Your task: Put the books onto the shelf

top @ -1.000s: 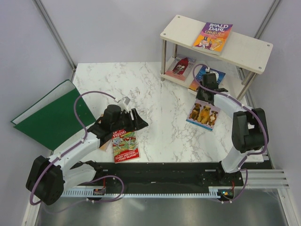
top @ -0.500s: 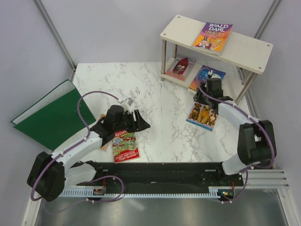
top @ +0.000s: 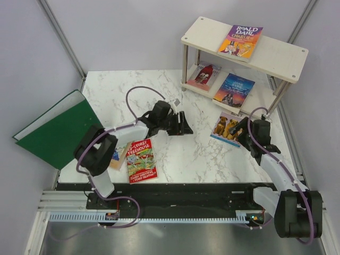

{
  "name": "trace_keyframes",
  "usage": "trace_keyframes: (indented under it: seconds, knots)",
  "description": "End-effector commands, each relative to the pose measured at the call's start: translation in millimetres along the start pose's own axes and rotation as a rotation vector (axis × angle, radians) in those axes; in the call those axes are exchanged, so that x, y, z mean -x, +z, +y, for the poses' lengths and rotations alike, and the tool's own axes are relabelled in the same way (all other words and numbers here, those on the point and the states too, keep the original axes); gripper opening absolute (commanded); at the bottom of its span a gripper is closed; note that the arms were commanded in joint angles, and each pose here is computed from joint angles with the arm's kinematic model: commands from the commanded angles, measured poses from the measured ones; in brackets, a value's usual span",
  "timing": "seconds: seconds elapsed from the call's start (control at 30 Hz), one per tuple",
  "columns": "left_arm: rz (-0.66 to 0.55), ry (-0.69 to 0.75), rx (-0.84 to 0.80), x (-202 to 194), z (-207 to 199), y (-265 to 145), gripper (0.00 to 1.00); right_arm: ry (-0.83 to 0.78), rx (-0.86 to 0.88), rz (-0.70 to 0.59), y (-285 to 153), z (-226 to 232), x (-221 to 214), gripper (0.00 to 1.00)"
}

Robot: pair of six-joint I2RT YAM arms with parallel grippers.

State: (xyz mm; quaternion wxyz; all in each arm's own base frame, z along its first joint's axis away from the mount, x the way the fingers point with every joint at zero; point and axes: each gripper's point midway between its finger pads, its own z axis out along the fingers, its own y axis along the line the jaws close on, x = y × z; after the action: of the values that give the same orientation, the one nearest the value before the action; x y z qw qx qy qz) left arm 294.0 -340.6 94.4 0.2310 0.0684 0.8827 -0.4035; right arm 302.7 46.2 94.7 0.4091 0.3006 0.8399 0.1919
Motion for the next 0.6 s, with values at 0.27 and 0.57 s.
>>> trace_keyframes:
  seconds: [0.27, 0.57]
  knots:
    - [0.118, -0.030, -0.180, 19, -44, 90, 0.65, 0.220, -0.107, 0.039, 32, -57, -10, 0.86]
    - [0.154, -0.040, -0.194, 14, -47, 104, 0.65, 0.250, -0.032, 0.129, 58, -53, -29, 0.00]
